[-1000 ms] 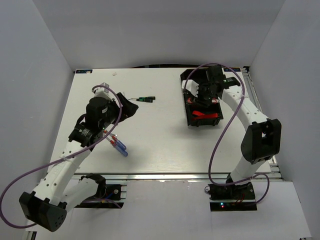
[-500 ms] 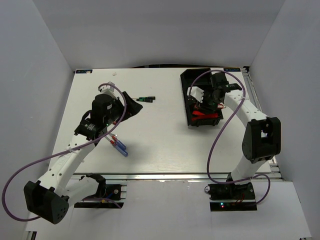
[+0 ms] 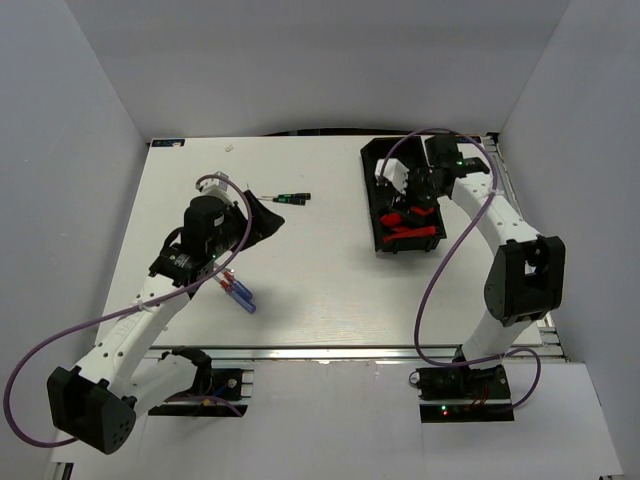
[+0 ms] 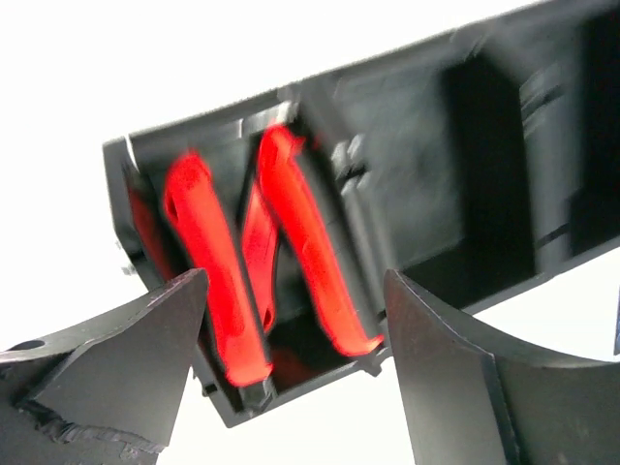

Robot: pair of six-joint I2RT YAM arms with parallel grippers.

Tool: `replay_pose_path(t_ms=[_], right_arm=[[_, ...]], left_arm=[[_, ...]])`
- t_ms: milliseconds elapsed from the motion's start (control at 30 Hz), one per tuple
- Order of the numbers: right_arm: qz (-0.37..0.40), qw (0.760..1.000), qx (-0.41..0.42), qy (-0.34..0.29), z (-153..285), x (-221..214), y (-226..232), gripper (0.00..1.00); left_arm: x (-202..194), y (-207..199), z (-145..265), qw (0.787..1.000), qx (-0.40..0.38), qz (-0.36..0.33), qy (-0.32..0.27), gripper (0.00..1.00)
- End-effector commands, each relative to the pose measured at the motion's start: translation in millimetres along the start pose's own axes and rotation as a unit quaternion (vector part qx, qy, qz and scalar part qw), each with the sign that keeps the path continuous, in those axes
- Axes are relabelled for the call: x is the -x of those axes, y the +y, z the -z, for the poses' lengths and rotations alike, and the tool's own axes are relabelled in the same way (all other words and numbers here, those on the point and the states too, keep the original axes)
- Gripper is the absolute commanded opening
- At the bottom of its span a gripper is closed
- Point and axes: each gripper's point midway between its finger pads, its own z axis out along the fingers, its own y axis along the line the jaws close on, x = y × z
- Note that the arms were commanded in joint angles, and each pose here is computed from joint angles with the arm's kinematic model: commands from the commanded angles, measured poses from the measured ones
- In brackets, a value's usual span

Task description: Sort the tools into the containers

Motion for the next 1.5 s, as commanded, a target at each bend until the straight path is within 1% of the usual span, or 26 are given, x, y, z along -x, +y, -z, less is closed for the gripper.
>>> replay_pose_path(t_ms=[0,67,100,133,200,267,333,433,467,600,733,767,800,833,933,967,1033,1133,1267,1333,1433,1467], right_arm=[[-0.026,0.992,0.036,-0.117,29,59,4,0.80],[-0.042,0.983,0.064,-0.165,39,80,15,0.80],[-0.047,0.972,0.090,-0.211,48,99,26,0.80],[-0.062,0.965,0.111,-0.228,48,104,37,0.80],[-0.069,0.951,0.139,-0.268,55,121,53,0.80],[-0.092,0.944,0.152,-0.277,46,126,65,0.80],[-0.097,0.942,0.163,-0.276,38,129,74,0.80],[-0.101,0.944,0.168,-0.266,29,129,79,0.80],[-0.101,0.945,0.167,-0.264,26,132,80,0.80],[-0.102,0.947,0.165,-0.255,16,134,81,0.80],[-0.109,0.948,0.163,-0.251,10,135,81,0.80],[-0.110,0.948,0.162,-0.252,8,135,81,0.80],[-0.113,0.947,0.165,-0.251,7,135,82,0.81],[-0.111,0.947,0.165,-0.251,6,136,83,0.81],[-0.109,0.947,0.166,-0.252,5,135,87,0.82],[-0.109,0.947,0.166,-0.252,5,134,88,0.82],[-0.110,0.948,0.165,-0.250,3,131,91,0.82],[-0.115,0.947,0.167,-0.250,1,128,96,0.83],[-0.116,0.946,0.168,-0.250,2,126,100,0.88],[-0.114,0.947,0.167,-0.248,2,124,102,0.88],[-0.114,0.948,0.168,-0.244,1,120,104,0.88],[-0.114,0.948,0.168,-0.244,0,120,105,0.89]], left_arm=[[-6,0,6,1.000,-0.006,0.006,0.006,0.92],[-9,2,5,1.000,-0.002,0.010,0.010,0.91],[-11,5,5,1.000,0.002,0.011,0.014,0.91],[-13,6,5,1.000,0.006,0.012,0.017,0.91],[-16,11,5,0.999,0.017,0.016,0.024,0.91],[-18,15,6,0.999,0.028,0.021,0.027,0.91],[-20,21,6,0.998,0.044,0.022,0.031,0.91],[-24,31,8,0.996,0.070,0.042,0.033,0.90],[-24,35,8,0.994,0.081,0.061,0.030,0.89],[-27,66,13,0.985,0.145,0.095,0.026,0.86],[-27,94,17,0.974,0.187,0.125,0.035,0.82],[-30,96,18,0.973,0.183,0.131,0.050,0.78],[-25,106,19,0.969,0.195,0.146,0.045,0.76],[-27,114,18,0.966,0.202,0.150,0.052,0.73],[-22,129,19,0.961,0.213,0.169,0.058,0.60],[-23,135,17,0.958,0.220,0.173,0.065,0.57],[-21,144,15,0.953,0.232,0.180,0.069,0.55],[-27,158,7,0.944,0.259,0.185,0.088,0.55],[-37,175,-2,0.929,0.296,0.189,0.115,0.55],[-43,187,-5,0.919,0.321,0.189,0.128,0.50],[-47,205,-5,0.901,0.366,0.188,0.137,0.48],[-47,207,-6,0.898,0.373,0.186,0.139,0.48]])
